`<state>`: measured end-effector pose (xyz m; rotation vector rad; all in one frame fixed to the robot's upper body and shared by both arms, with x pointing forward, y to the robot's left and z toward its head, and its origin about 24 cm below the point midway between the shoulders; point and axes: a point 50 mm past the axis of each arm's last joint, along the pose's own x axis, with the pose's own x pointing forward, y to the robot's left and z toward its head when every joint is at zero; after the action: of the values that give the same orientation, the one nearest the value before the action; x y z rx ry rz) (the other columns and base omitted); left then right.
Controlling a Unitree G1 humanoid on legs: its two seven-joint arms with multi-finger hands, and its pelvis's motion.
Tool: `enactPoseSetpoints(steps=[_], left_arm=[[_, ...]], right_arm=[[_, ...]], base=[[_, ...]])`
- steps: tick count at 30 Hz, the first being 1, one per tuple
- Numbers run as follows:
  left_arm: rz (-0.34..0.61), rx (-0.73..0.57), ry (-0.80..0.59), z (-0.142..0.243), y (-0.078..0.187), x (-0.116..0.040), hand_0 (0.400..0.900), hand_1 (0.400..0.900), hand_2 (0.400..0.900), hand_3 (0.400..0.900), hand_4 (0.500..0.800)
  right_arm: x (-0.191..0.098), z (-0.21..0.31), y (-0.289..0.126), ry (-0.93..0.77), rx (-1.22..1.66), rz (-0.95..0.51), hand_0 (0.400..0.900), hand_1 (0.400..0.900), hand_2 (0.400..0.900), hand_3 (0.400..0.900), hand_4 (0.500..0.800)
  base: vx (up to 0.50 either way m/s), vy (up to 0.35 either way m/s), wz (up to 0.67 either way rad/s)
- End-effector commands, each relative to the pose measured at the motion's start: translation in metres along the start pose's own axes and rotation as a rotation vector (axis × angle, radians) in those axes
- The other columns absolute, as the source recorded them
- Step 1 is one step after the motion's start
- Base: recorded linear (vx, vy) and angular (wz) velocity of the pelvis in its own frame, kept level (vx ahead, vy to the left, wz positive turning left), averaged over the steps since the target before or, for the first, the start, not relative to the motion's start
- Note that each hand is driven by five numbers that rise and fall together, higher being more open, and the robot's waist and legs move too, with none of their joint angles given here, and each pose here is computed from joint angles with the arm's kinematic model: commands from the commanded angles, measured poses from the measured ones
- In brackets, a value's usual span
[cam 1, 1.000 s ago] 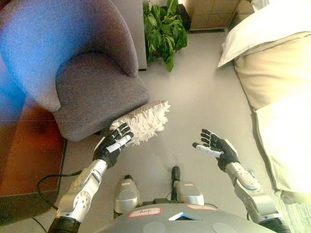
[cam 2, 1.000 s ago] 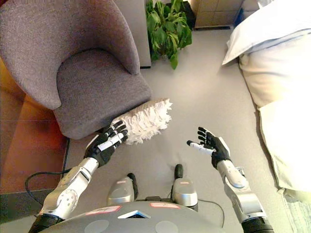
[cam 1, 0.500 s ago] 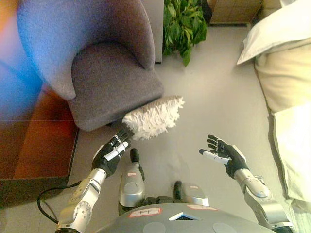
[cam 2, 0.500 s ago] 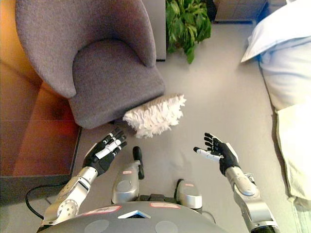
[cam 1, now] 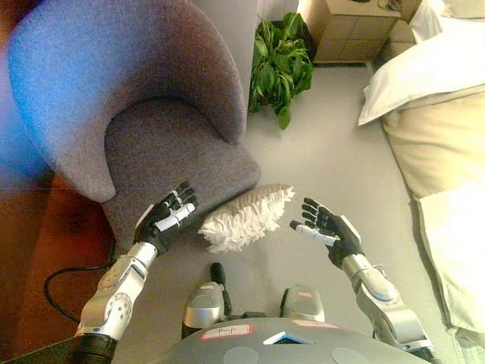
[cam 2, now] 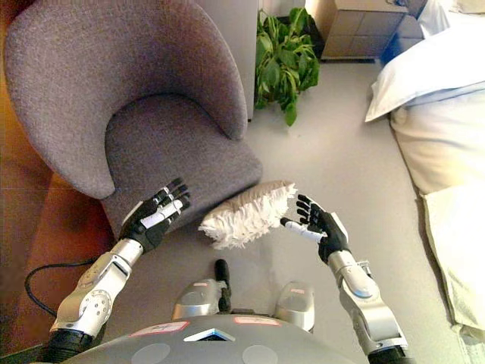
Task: Pick up the pillow and put it on the sofa.
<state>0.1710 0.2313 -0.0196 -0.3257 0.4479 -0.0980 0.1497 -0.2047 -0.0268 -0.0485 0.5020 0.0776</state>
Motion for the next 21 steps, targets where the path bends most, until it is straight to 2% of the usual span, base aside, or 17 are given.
enactPoseSetpoints(steps=[1, 5, 10, 13, 16, 21], left_arm=[[-0.105, 0.074, -0.119, 0.030, -0.012, 0.002, 0.900, 0.900, 0.900, 0.900, 0.800], [-0.107, 0.076, -0.114, 0.029, -0.016, 0.005, 0.900, 0.900, 0.900, 0.900, 0.800], [-0.133, 0.099, -0.096, 0.029, -0.022, 0.006, 0.900, 0.900, 0.900, 0.900, 0.800], [-0.126, 0.118, -0.092, 0.031, -0.017, 0.005, 0.900, 0.900, 0.900, 0.900, 0.800], [-0.109, 0.091, -0.089, 0.029, -0.016, 0.006, 0.900, 0.900, 0.900, 0.900, 0.800], [-0.076, 0.083, -0.090, 0.027, -0.009, 0.000, 0.900, 0.900, 0.900, 0.900, 0.800]], right_arm=[[-0.002, 0.032, -0.019, -0.196, -0.011, -0.080, 0.900, 0.900, 0.900, 0.900, 0.800], [-0.002, 0.035, -0.023, -0.200, -0.011, -0.097, 0.900, 0.900, 0.900, 0.900, 0.800], [-0.003, 0.035, -0.026, -0.193, -0.024, -0.112, 0.900, 0.900, 0.900, 0.900, 0.800], [-0.004, 0.035, -0.032, -0.188, -0.078, -0.124, 0.900, 0.900, 0.900, 0.900, 0.800], [-0.002, 0.036, -0.038, -0.169, -0.099, -0.123, 0.900, 0.900, 0.900, 0.900, 0.800], [-0.003, 0.042, -0.043, -0.166, -0.315, -0.109, 0.900, 0.900, 0.900, 0.900, 0.800]], base=[[0.185, -0.088, 0.45], [0.195, -0.106, 0.45], [0.264, -0.220, 0.70], [0.213, -0.225, 0.53], [0.210, -0.191, 0.24], [0.159, -0.158, 0.04]])
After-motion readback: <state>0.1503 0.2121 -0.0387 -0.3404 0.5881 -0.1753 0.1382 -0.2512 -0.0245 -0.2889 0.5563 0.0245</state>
